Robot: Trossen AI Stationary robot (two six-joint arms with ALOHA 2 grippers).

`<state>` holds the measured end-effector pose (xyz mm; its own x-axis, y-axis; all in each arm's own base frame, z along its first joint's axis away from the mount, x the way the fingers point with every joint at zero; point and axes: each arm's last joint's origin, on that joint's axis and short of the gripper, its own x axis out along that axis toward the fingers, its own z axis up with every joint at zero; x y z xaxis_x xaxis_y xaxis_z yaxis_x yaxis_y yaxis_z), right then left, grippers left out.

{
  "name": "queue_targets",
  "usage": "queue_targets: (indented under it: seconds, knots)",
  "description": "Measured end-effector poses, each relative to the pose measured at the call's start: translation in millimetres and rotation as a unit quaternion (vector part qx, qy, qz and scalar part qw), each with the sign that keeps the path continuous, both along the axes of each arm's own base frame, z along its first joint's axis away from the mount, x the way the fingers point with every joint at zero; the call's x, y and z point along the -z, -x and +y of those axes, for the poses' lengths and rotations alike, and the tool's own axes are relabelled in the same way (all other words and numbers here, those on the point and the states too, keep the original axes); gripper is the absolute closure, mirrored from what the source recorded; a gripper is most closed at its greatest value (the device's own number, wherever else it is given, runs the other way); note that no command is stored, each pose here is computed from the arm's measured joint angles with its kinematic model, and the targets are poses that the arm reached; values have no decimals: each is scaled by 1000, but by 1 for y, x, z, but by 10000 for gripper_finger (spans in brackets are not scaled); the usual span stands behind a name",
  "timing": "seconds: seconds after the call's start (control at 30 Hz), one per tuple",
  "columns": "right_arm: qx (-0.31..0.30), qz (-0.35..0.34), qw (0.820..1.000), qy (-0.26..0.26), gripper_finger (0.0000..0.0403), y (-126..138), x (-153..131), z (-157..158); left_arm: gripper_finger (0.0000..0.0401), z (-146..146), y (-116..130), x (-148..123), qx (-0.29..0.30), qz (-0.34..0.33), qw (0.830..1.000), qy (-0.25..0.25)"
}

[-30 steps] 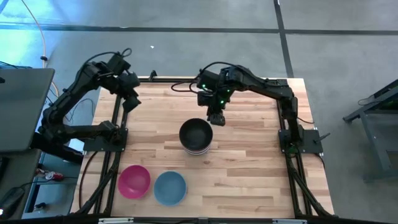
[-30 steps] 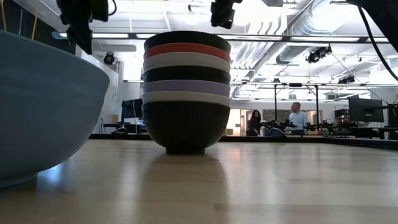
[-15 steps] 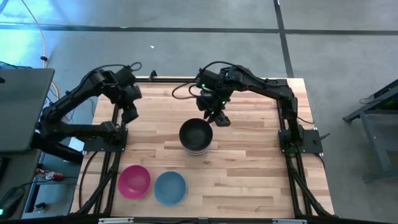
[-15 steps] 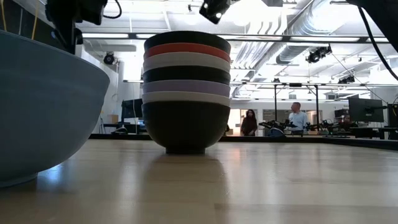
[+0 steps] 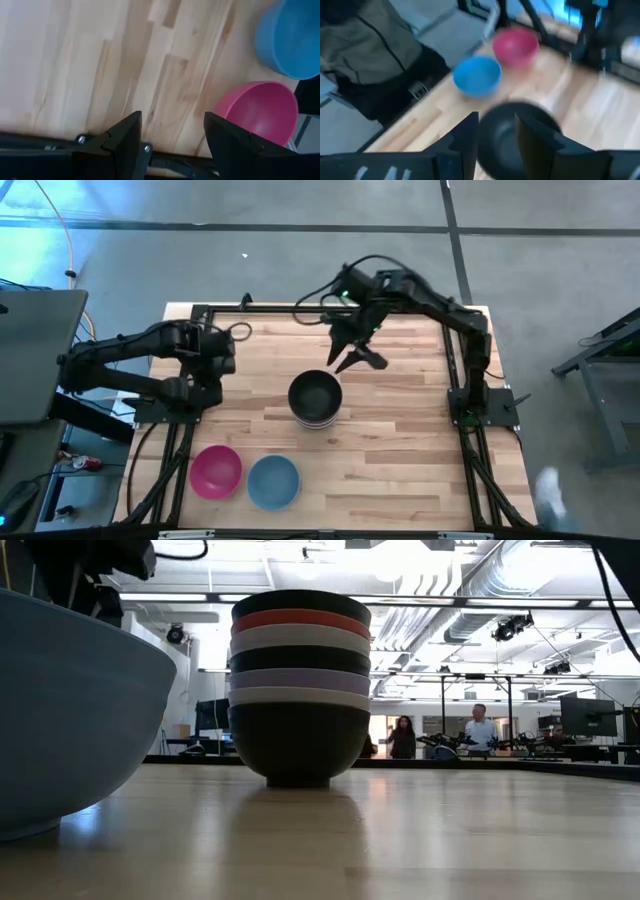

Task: Nest bowls inside each other
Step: Stack the pink bowl on top of the black bowl

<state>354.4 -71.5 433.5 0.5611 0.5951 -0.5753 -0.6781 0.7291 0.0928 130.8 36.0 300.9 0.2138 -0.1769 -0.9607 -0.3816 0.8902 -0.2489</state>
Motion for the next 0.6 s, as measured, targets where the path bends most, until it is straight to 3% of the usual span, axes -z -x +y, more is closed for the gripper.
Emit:
queue_targets:
  seconds: [0.33, 0.6]
  knots:
    - [-21, -143, 989, 16, 284, 41, -52, 2, 197, -33, -16, 1, 49, -11, 998, -28]
    - [-25, -224, 973, 40, 284, 56, -76, 7, 197, -66, -34, 12, 88, 12, 994, -60]
